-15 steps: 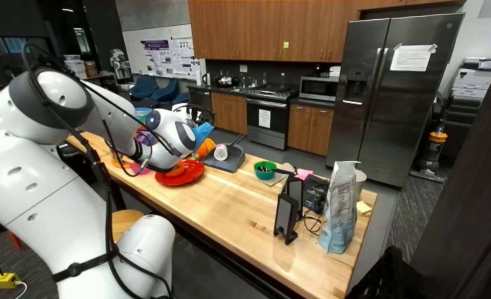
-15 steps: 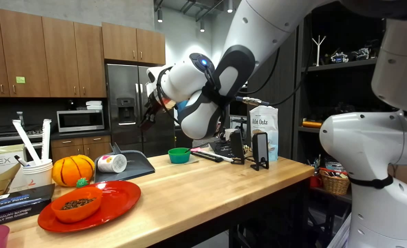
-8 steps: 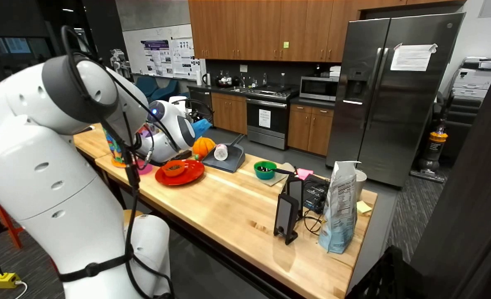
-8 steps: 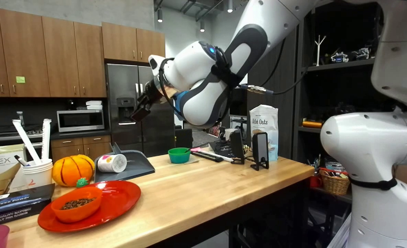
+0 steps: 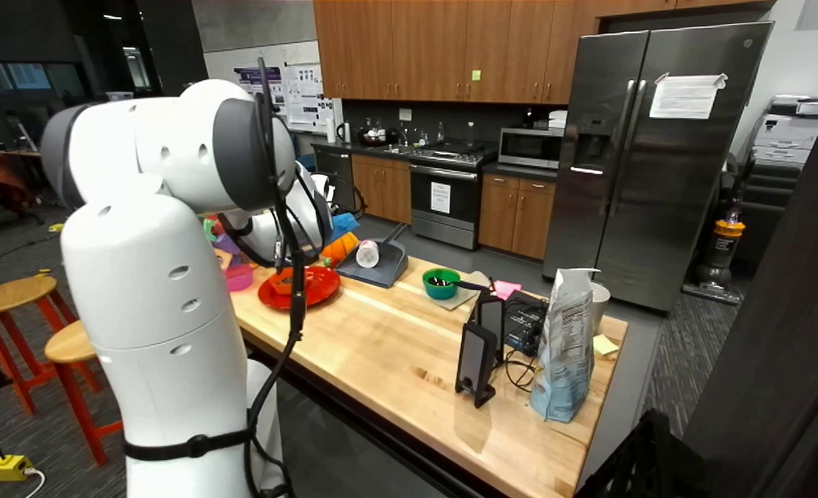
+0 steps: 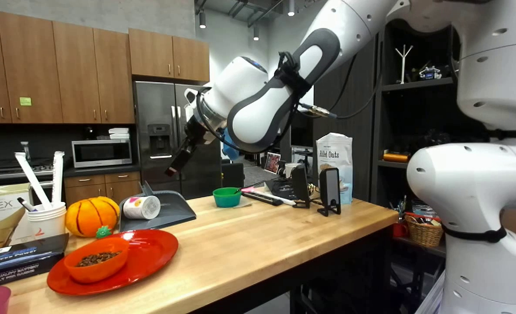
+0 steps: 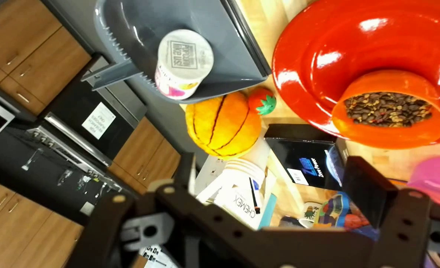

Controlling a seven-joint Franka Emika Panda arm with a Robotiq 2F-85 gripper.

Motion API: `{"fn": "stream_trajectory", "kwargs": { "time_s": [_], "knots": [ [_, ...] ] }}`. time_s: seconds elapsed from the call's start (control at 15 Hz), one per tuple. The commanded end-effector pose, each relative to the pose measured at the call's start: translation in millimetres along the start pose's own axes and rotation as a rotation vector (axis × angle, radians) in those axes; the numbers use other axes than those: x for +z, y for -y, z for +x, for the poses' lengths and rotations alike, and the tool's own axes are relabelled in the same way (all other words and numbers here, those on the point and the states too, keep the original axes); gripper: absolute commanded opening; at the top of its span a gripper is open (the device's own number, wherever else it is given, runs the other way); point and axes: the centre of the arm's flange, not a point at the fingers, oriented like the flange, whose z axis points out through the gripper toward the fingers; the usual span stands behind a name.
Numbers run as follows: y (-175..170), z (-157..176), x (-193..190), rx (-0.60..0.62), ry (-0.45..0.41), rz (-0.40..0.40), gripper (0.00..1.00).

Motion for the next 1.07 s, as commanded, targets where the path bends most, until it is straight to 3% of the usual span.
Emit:
{"fn": "stream_trajectory", "kwargs": {
  "time_s": [0.0,0.4,0.53,0.87,0.93,1.0],
  "knots": [
    [-15.8,5.1,-31.9,-0.004,0.007,-0.011,1.0],
    [-25.6,8.1,-26.8,-0.005,-0.08,-0.158,1.0],
    [-29.6,9.5,-10.0,-0.009,-0.073,-0.117,1.0],
    [-27.2,9.6,-8.7,-0.017,-0.07,-0.12,1.0],
    [-30.9,10.4,45.0,-0.012,-0.035,-0.085,1.0],
    [-25.5,7.0,45.3,-0.016,-0.018,-0.039,1.0]
  ]
}}
